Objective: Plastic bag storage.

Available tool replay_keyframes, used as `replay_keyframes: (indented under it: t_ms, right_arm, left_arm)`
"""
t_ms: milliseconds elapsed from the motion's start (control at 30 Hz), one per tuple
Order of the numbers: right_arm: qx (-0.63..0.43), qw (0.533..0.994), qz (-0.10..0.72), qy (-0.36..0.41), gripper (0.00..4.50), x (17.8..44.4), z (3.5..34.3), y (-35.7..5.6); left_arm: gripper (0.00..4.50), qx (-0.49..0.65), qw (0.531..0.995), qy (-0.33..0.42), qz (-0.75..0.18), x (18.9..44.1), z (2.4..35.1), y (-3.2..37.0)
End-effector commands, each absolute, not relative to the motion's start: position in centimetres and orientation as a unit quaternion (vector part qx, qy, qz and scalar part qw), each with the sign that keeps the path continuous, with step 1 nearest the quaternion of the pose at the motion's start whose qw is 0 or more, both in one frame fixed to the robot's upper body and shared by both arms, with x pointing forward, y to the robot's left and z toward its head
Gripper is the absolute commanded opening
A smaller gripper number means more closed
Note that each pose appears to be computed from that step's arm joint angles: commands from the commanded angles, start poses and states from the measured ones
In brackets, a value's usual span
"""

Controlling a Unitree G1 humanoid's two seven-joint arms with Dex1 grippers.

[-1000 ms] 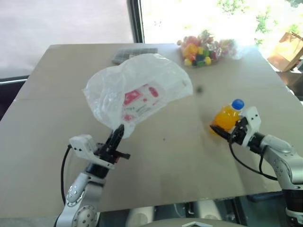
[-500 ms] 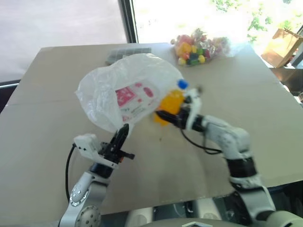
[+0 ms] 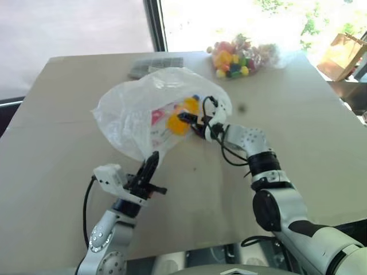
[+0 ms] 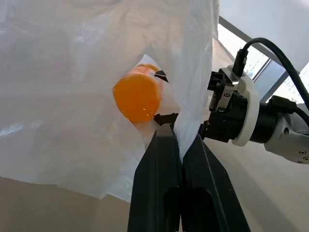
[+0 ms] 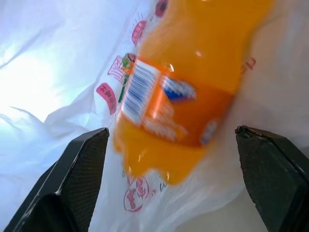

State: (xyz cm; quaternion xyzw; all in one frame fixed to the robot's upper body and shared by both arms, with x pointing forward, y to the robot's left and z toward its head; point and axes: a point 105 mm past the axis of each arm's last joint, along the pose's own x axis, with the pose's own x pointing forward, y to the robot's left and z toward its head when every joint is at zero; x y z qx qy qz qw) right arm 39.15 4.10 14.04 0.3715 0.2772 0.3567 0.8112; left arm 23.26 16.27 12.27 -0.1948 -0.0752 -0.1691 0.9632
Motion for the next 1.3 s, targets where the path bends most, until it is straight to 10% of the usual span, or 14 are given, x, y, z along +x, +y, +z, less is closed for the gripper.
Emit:
replay_keyframes:
  t_ms: [33, 367, 667, 1100, 1300]
  right_arm:
    - [0.278, 0.820, 0.451, 0.217, 4.32, 36.3, 17.4, 7.6]
    - [0.050, 0.822, 0.567, -0.031, 4.32, 29.6, 20.1, -1.4]
    - [-0.056, 0.937, 0.330, -0.097, 4.32, 35.9, 20.2, -9.7]
    - [0.033, 0.943, 0.328, -0.041, 4.32, 39.6, 17.6, -5.9]
    - [0.066, 0.948, 0.310, -0.038, 2.17, 40.2, 17.9, -6.7]
  left_arm:
    - [0.00, -0.185, 0.961, -0.099, -0.179, 22.8, 13.5, 15.8]
    - [0.00, -0.189, 0.960, -0.094, -0.184, 22.6, 13.2, 15.7]
    - [0.00, -0.191, 0.960, -0.083, -0.186, 22.7, 12.6, 15.7]
    - [0.00, -0.182, 0.962, -0.095, -0.181, 23.4, 13.0, 16.1]
    - [0.00, -0.181, 0.963, -0.098, -0.176, 23.3, 13.0, 16.2]
